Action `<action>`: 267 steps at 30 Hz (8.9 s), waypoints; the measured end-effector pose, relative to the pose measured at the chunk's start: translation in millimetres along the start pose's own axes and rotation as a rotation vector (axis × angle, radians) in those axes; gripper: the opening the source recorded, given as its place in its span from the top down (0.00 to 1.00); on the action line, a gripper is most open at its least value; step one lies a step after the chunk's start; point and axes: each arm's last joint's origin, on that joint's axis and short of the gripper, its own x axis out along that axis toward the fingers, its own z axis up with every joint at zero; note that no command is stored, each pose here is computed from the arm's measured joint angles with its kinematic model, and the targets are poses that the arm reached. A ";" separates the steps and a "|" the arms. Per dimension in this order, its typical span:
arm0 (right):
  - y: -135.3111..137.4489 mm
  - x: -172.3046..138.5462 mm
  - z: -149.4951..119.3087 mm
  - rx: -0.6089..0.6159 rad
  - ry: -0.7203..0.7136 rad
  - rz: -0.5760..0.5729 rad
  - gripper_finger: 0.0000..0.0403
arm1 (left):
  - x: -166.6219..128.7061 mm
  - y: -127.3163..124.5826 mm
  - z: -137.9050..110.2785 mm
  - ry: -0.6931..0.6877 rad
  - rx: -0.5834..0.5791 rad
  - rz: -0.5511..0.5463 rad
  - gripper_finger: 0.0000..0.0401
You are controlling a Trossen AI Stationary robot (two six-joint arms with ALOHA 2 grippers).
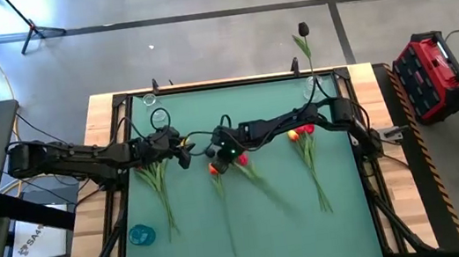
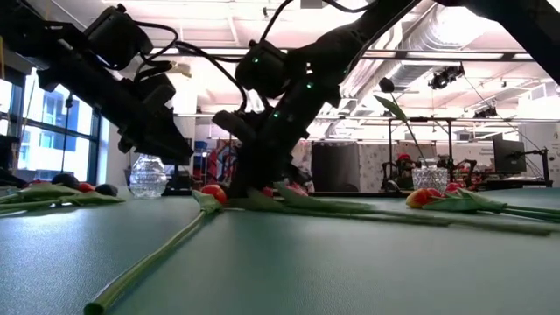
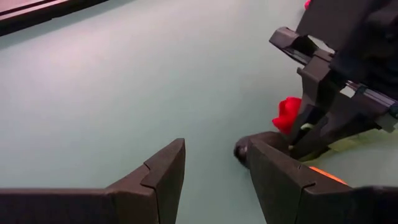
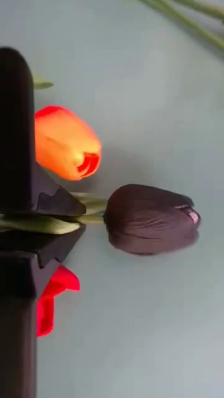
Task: Sort flowers into vase by color
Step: Put the black tulip into the right transparent vase
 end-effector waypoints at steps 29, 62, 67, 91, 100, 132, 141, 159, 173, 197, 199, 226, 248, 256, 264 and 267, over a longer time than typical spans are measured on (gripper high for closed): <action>51.4 -244.6 36.4 -0.158 -0.841 -0.303 1.00 | -1.1 -1.4 -5.1 0.037 0.046 0.007 0.59; -66.3 -325.6 -90.2 -0.323 -1.316 -0.879 1.00 | -4.8 -14.8 -0.7 -0.072 0.138 -0.013 0.59; -87.8 -332.9 -79.0 -0.307 -1.371 -0.954 1.00 | -4.8 -14.6 -0.7 -0.074 0.121 -0.006 0.59; -166.2 -325.5 -50.8 -0.227 -1.351 -1.102 1.00 | -4.8 -14.2 -1.5 -0.067 0.158 0.001 0.59; -178.2 -324.5 -50.5 -0.200 -1.326 -1.092 1.00 | -4.8 -14.2 -1.4 -0.067 0.153 0.001 0.59; -155.1 -327.0 -68.3 0.367 -0.486 -0.796 0.60 | -4.8 -14.3 -1.4 -0.067 0.117 -0.002 0.59; -119.4 -288.8 -103.4 0.286 -0.308 -0.695 0.60 | -8.3 -22.1 -7.7 -0.040 0.135 -0.043 0.59; -44.4 -183.2 -158.1 0.013 -0.244 -0.101 0.67 | -16.3 -27.5 1.1 -0.020 0.141 -0.029 0.59; -51.0 -173.3 -139.0 -0.061 -0.461 -0.282 0.70 | -37.5 1.4 12.0 0.426 -0.207 0.331 0.60; -49.5 -170.7 -150.6 -0.132 -0.472 -0.321 0.70 | -5.4 24.7 -9.9 0.715 -0.312 0.553 0.71; -49.5 -170.7 -150.6 -0.131 -0.472 -0.320 0.70 | -3.1 25.0 -11.7 0.725 -0.302 0.565 0.71; -42.7 -149.0 -157.8 0.036 -0.507 -0.293 0.70 | 14.8 13.0 4.1 0.579 -0.190 0.312 0.99; -6.9 -110.4 -138.4 -0.172 -0.815 0.166 0.66 | -4.9 -51.4 84.9 -0.361 0.018 -0.338 1.00; 3.9 -108.0 -128.0 -0.290 -0.915 0.190 0.47 | 8.4 -78.1 81.4 -0.582 0.124 -0.444 1.00; 16.7 -98.8 -89.7 -0.376 -0.801 0.077 0.42 | 17.6 -85.6 84.6 -0.687 0.108 -0.534 1.00; 18.4 -100.5 -82.3 -0.369 -0.815 0.079 0.45 | 21.5 -88.3 85.2 -0.677 0.118 -0.547 1.00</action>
